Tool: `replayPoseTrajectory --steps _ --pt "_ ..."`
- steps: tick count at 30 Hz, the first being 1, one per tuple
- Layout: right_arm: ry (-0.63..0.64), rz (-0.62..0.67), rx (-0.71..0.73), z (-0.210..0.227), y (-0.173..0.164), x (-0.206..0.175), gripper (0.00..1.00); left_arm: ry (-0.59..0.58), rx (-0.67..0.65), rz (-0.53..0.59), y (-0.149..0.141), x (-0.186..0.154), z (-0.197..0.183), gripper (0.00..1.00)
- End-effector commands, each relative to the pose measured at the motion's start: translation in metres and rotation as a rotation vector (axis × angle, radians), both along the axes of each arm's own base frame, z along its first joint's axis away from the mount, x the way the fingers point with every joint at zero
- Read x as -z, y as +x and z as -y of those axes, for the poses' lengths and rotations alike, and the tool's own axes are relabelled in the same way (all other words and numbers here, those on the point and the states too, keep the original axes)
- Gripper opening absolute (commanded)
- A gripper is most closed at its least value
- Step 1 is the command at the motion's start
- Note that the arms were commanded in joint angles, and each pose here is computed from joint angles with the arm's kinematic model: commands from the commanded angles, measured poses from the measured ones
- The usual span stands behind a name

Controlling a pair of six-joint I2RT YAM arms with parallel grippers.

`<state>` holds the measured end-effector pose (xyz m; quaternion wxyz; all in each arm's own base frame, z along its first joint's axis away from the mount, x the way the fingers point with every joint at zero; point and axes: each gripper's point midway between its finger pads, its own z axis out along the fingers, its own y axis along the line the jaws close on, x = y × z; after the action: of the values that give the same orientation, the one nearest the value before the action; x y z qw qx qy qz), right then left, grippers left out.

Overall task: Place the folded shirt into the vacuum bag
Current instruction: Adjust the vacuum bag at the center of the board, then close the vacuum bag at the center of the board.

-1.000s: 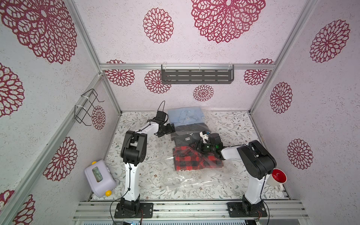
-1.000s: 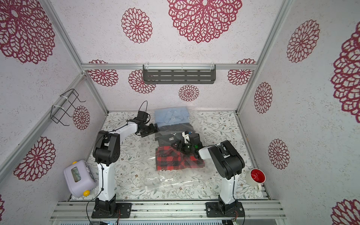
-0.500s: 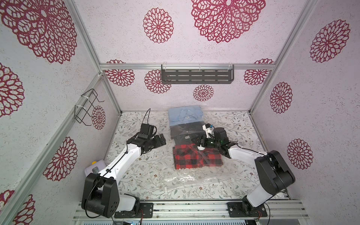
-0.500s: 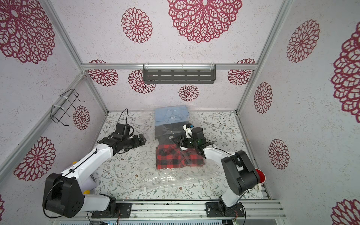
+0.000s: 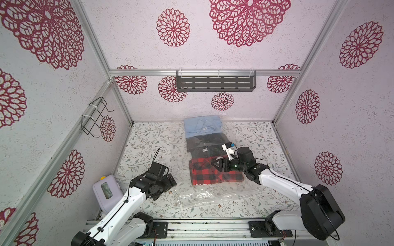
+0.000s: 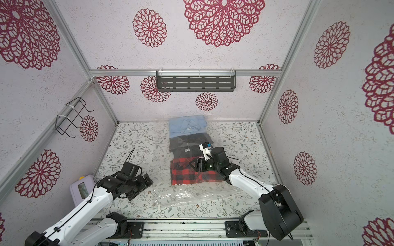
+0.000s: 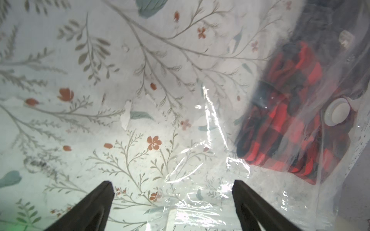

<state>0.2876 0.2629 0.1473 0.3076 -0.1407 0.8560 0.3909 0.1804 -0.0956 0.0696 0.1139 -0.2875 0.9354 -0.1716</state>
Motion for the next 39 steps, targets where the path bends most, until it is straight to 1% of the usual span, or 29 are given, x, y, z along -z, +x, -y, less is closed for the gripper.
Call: replayPoseTrajectory --steps 1,3,6,8,11,15,19,22,25,28,29,32,33,34,39 --pt "0.035 0.072 -0.019 -0.004 -0.001 -0.020 0.78 -0.173 -0.050 -0.001 -0.001 0.005 0.025 0.97" --pt "0.044 0.074 -0.019 -0.004 -0.002 -0.021 0.79 -0.233 -0.046 -0.009 -0.002 0.013 0.036 0.97" --pt "0.054 0.079 -0.021 -0.004 -0.003 -0.024 0.79 -0.257 -0.028 -0.057 -0.008 0.030 0.043 0.97" --pt "0.059 0.081 -0.021 -0.004 -0.005 -0.026 0.79 -0.276 -0.022 -0.059 -0.008 0.037 0.047 0.97" --pt "0.069 0.081 -0.017 -0.003 -0.006 -0.029 0.79 -0.307 -0.018 -0.041 -0.002 0.045 0.053 0.98" --pt "0.087 0.085 -0.011 -0.001 -0.009 -0.034 0.79 -0.317 0.016 -0.013 0.008 0.054 0.059 1.00" --pt "0.100 0.094 -0.018 0.001 -0.016 -0.040 0.79 -0.346 0.045 0.022 0.019 0.044 0.068 0.93" --pt "0.102 0.119 -0.033 0.003 -0.023 -0.043 0.77 -0.363 0.048 0.076 0.025 0.030 0.069 0.83" --pt "0.083 0.149 -0.066 0.002 -0.032 -0.042 0.76 -0.365 0.038 0.112 0.028 0.017 0.067 0.66" --pt "0.044 0.180 -0.103 -0.003 -0.041 -0.037 0.75 -0.358 0.041 0.110 0.025 0.011 0.065 0.53" --pt "0.029 0.191 -0.111 -0.004 -0.044 -0.034 0.74 -0.363 0.036 0.110 0.024 0.010 0.064 0.45" --pt "-0.004 0.221 -0.142 -0.010 -0.051 -0.029 0.73 -0.392 0.033 0.100 0.022 0.011 0.068 0.14" --pt "-0.013 0.237 -0.155 -0.013 -0.054 -0.028 0.73 -0.399 0.039 0.093 0.021 0.010 0.070 0.06" --pt "-0.020 0.252 -0.163 -0.015 -0.057 -0.028 0.73 -0.405 0.041 0.088 0.020 0.009 0.070 0.01" --pt "-0.066 0.359 -0.208 -0.023 -0.071 -0.033 0.74 -0.422 0.035 0.118 0.025 -0.006 0.072 0.00"
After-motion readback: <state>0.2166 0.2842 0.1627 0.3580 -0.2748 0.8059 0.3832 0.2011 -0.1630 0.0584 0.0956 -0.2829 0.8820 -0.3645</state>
